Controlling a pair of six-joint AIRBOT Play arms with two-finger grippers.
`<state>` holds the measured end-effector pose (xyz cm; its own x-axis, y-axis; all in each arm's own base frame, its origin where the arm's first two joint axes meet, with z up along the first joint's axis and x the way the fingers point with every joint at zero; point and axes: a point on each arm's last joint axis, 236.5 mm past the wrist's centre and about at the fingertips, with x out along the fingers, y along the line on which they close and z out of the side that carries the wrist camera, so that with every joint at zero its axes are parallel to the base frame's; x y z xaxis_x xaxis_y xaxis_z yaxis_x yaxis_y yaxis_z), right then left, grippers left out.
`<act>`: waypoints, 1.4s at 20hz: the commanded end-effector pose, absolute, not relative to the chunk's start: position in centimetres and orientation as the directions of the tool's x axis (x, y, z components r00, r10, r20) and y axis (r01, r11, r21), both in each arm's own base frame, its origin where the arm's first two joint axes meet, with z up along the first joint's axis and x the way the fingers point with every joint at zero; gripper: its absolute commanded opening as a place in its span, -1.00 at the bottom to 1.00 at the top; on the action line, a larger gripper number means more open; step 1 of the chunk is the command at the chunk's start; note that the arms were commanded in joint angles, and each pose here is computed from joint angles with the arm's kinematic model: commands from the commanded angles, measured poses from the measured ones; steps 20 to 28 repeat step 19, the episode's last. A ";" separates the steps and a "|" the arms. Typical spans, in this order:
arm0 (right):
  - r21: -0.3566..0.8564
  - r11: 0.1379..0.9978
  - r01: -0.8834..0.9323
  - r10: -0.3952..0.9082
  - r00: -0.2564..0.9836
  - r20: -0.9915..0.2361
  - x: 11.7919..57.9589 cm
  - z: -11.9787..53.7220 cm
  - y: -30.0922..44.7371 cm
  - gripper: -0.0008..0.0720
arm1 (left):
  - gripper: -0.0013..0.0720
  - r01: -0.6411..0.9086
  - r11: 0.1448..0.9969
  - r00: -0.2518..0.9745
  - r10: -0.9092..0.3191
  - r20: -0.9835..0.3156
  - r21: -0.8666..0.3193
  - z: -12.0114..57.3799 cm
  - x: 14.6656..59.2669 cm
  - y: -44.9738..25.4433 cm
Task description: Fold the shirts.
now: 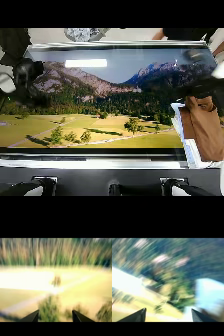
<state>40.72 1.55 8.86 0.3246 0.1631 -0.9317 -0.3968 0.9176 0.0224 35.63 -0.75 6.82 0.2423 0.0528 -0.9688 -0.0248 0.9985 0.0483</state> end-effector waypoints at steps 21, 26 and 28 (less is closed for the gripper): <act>0.098 0.829 -0.550 0.144 0.041 -0.989 37.8 1.0 8.7 0.91 | 0.44 -0.056 0.996 0.133 0.079 -0.988 0.072 2.3 31.5 -0.2; 0.098 0.829 -0.550 0.144 0.041 -0.989 37.8 1.0 8.7 0.91 | 0.44 -0.056 0.996 0.133 0.079 -0.988 0.072 2.3 31.5 -0.2; 0.098 0.829 -0.550 0.144 0.041 -0.989 37.8 1.0 8.7 0.91 | 0.44 -0.056 0.996 0.133 0.079 -0.988 0.072 2.3 31.5 -0.2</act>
